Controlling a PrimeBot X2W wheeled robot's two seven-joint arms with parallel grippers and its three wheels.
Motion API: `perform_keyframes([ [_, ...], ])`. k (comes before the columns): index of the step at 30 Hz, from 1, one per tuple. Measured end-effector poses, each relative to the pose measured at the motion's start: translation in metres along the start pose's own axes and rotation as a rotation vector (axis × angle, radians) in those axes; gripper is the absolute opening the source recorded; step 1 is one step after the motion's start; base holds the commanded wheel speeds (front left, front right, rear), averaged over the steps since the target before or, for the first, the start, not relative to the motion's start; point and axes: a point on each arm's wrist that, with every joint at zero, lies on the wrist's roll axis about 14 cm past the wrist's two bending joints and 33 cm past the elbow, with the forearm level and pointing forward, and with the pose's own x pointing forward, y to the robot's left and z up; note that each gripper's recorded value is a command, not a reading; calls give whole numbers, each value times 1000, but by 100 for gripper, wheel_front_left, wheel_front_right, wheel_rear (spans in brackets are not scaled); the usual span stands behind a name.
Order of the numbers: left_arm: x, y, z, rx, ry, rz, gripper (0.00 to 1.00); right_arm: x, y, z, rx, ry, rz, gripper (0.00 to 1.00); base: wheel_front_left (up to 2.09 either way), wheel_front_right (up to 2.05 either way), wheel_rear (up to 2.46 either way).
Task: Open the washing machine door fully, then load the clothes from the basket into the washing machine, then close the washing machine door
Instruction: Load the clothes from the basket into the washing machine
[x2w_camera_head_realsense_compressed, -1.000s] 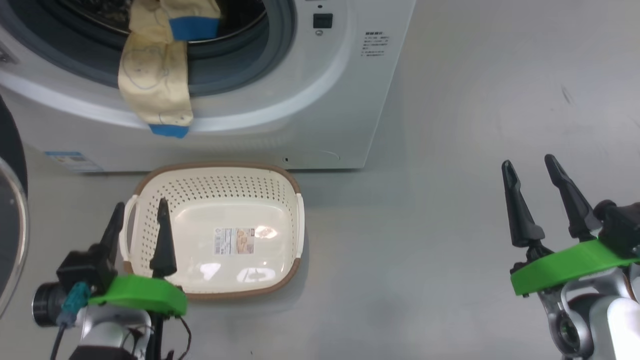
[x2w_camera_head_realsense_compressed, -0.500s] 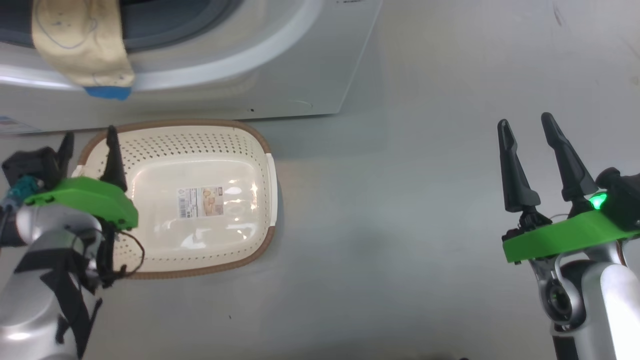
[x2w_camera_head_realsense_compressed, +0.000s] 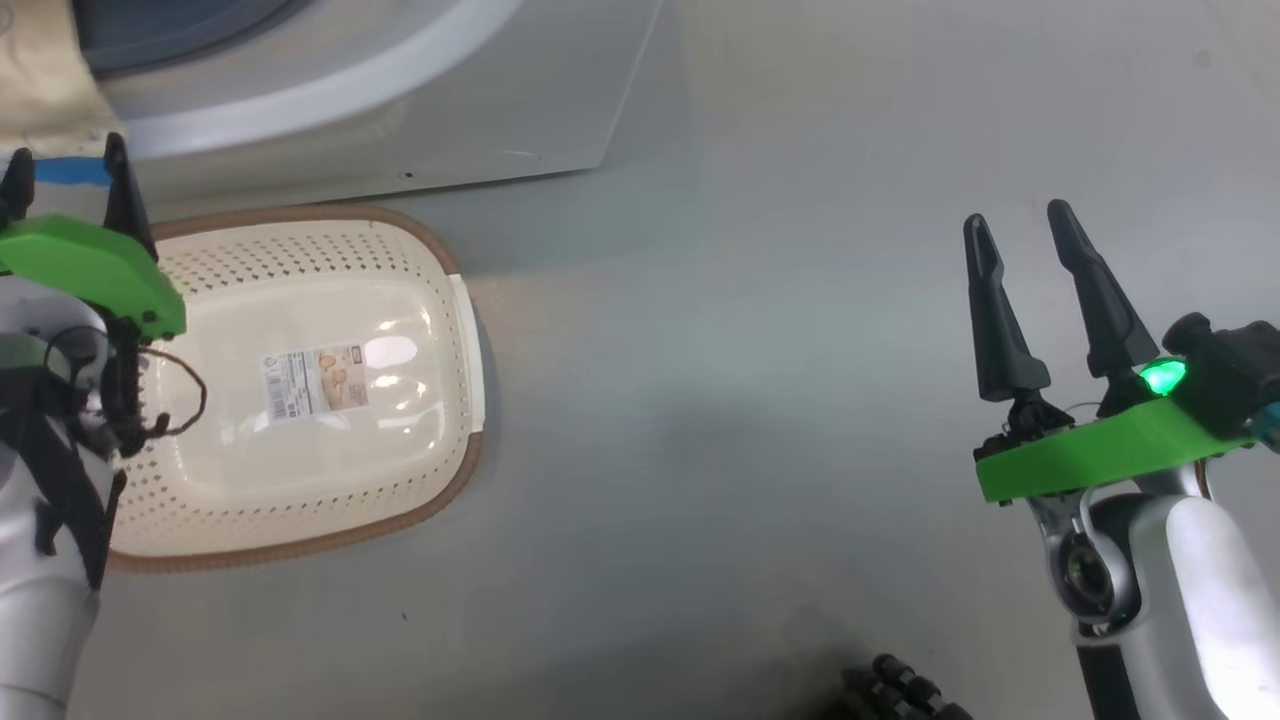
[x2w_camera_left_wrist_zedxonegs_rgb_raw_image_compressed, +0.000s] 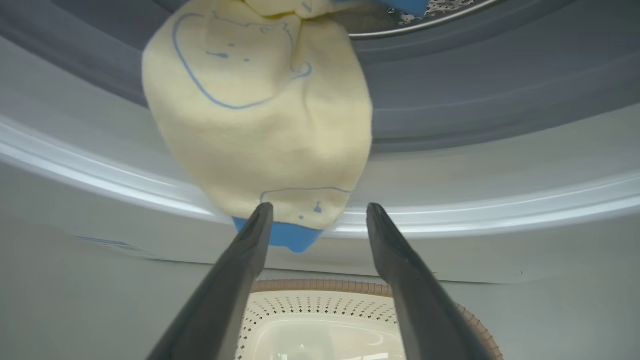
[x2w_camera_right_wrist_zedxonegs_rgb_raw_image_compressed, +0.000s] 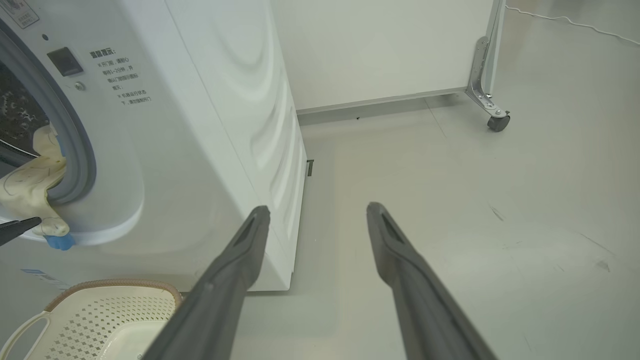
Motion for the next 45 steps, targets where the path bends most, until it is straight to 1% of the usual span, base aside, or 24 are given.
perform_keyframes([
  [6, 20, -9, 1, -32, 21, -2, 100, -2, -9, -5, 8, 4, -27, 100, 0, 0, 0],
  [10, 30, -7, 5, -42, 18, 40, 100, -4, -16, -9, 17, 8, -49, 100, 0, 0, 0],
  [11, 32, -8, 3, -42, 22, 45, 71, -4, -17, -8, 18, 4, -52, 100, 0, 0, 0],
  [12, 33, -7, 1, -42, 28, 51, 39, -4, -18, -8, 17, 3, -54, 100, 0, 0, 0],
  [13, 33, -7, -1, -43, 33, 54, 12, -4, -19, -8, 20, 0, -56, 100, 0, 0, 0],
  [14, 34, -7, -2, -43, 36, 56, 0, -4, -19, -8, 22, -2, -57, 100, 0, 0, 0],
  [23, 31, -4, -3, -30, 61, 47, 0, -2, -16, -14, 32, 5, -49, 100, 0, 0, 0],
  [28, 25, -11, 1, -20, 104, -6, 0, 3, -9, -15, 42, 2, -30, 100, 0, 0, 0],
  [31, 20, -16, 11, -11, 112, -44, 0, 6, -5, -15, 47, 0, -18, 100, 0, 0, 0],
  [37, 1, -18, 36, 58, 104, -117, 0, 10, 2, -14, 56, -9, 2, 100, 0, 0, 0],
  [40, -8, -16, 57, 69, 67, -123, 0, 11, 3, -14, 58, -6, 7, 100, 0, 0, 0],
  [41, -8, -16, 57, 69, 67, -123, 0, 11, 3, -14, 58, -6, 7, 100, 0, 0, 0],
  [45, -14, -12, 91, 81, -2, -116, 0, 11, 3, -17, 57, 2, 7, 100, 0, 0, 0],
])
